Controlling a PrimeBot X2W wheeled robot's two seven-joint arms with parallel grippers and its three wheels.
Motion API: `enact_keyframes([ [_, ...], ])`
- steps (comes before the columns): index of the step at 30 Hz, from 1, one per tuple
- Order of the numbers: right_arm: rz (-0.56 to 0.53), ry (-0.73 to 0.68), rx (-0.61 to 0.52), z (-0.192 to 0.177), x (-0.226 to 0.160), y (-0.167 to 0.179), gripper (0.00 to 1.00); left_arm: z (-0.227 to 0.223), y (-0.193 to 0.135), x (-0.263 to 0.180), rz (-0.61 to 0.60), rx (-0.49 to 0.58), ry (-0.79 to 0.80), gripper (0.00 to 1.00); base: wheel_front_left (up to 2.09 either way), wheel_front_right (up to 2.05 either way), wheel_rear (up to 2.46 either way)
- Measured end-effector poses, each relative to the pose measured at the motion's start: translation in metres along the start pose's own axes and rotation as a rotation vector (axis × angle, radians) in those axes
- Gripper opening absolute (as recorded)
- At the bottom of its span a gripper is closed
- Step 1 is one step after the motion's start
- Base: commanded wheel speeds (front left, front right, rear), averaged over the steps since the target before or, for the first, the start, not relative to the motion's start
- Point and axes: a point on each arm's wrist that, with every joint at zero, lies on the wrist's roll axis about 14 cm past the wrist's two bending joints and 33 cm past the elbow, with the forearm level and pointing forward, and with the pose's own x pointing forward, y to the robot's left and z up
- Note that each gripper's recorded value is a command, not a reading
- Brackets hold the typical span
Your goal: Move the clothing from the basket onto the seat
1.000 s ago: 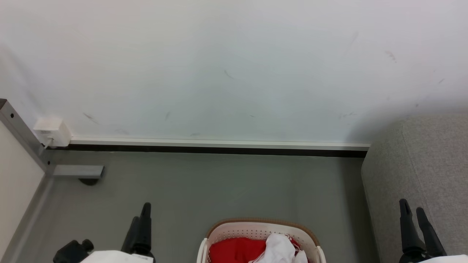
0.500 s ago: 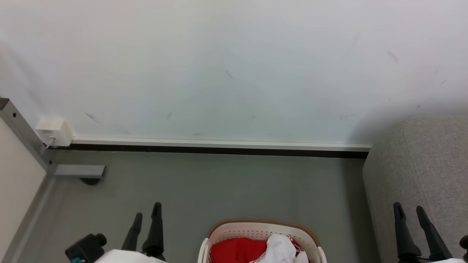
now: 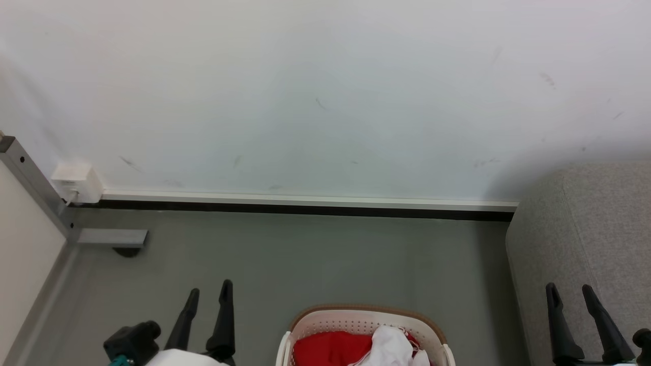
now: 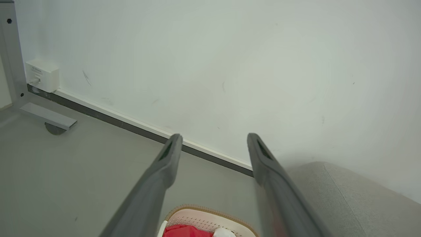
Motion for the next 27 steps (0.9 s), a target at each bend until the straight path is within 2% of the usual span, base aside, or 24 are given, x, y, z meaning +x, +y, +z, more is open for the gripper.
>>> enact_keyframes([
  [27,0.013,-0.014,-0.172,-0.0022,-0.0059,-0.0017,1.0,-0.0046,0.0008,-0.0066,-0.083,0.247,-0.011,1.0,0.0,0.0,0.0],
])
